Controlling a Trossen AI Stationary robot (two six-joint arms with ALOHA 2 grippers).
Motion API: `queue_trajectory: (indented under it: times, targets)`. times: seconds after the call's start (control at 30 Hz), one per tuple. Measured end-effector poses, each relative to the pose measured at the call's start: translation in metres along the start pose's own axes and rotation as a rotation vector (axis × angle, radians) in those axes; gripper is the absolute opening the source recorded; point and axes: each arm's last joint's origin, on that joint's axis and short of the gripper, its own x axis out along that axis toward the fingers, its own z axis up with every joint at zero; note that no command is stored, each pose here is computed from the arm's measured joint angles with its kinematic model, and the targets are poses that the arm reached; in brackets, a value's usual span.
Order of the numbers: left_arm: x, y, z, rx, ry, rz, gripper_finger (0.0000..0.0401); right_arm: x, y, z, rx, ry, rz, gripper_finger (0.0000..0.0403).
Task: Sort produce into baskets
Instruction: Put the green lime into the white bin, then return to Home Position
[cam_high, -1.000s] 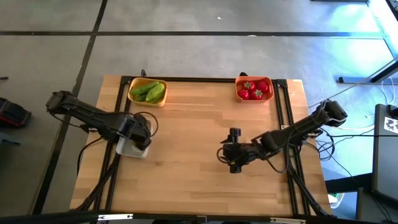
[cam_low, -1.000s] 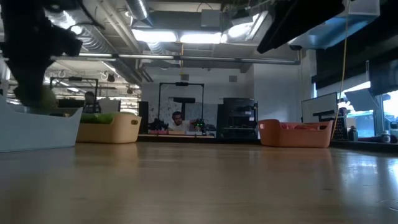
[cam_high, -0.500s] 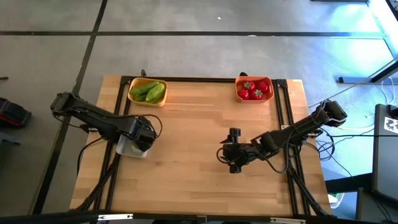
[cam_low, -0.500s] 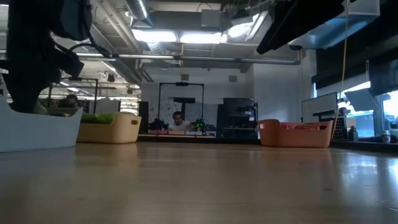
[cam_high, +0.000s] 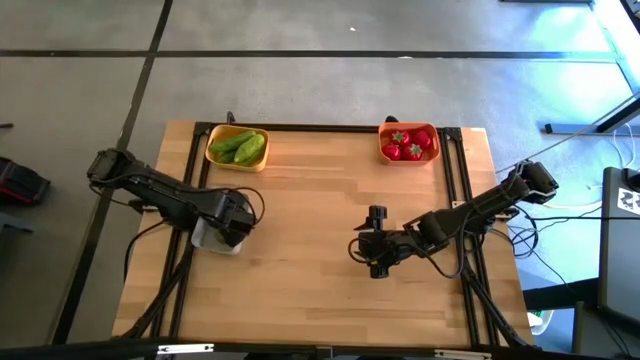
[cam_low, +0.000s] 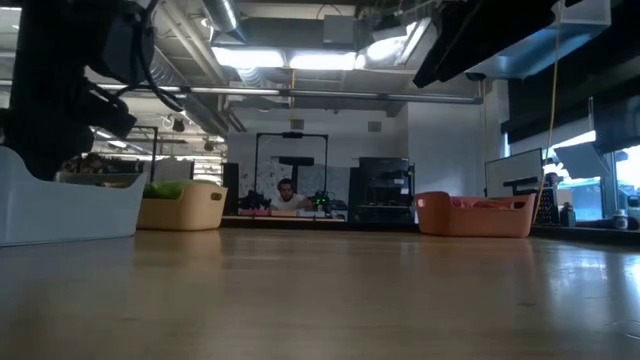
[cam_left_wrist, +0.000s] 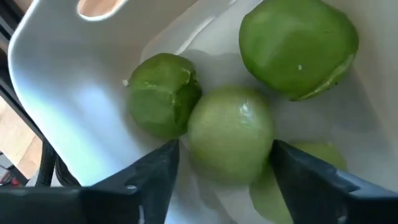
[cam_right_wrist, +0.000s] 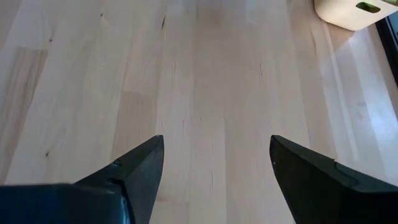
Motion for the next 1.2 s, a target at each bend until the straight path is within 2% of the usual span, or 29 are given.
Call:
queue_trajectory:
  times: [0.13, 0.27, 0.47, 0.63, 0.83, 0.93, 1.1, 1.2]
  targets:
    - [-0.004, 0.001, 0.0, 0.023, -0.005, -0.012, 0.0276, 0.0, 0.0, 0.0, 0.001, -0.004, 0.001, 0.028]
    - [-0.018, 0.002, 0.001, 0.059, -0.039, -0.039, 0.0281, 0.0, 0.0, 0.001, 0.005, -0.013, 0.002, 0.028]
    - [-0.038, 0.002, 0.008, 0.201, -0.208, -0.097, 0.0279, 0.001, -0.003, 0.001, 0.002, -0.004, -0.036, 0.028]
    - [-0.045, 0.0, 0.014, 0.325, -0.373, -0.11, 0.0247, 0.003, -0.013, 0.001, 0.032, 0.019, -0.019, 0.028]
    - [-0.046, 0.0, 0.018, 0.35, -0.475, -0.03, 0.0208, 0.005, -0.018, 0.0, 0.042, 0.033, -0.028, 0.028]
    - [-0.049, -0.005, 0.023, 0.296, -0.538, -0.073, 0.0201, 0.005, -0.02, -0.001, 0.043, 0.04, -0.045, 0.028]
    - [-0.055, -0.013, 0.03, 0.356, -0.628, -0.132, 0.0187, 0.005, -0.021, -0.003, 0.022, 0.068, -0.05, 0.028]
    - [-0.06, -0.02, 0.035, 0.414, -0.704, -0.167, 0.0165, 0.005, -0.021, -0.005, -0.011, 0.089, -0.043, 0.028]
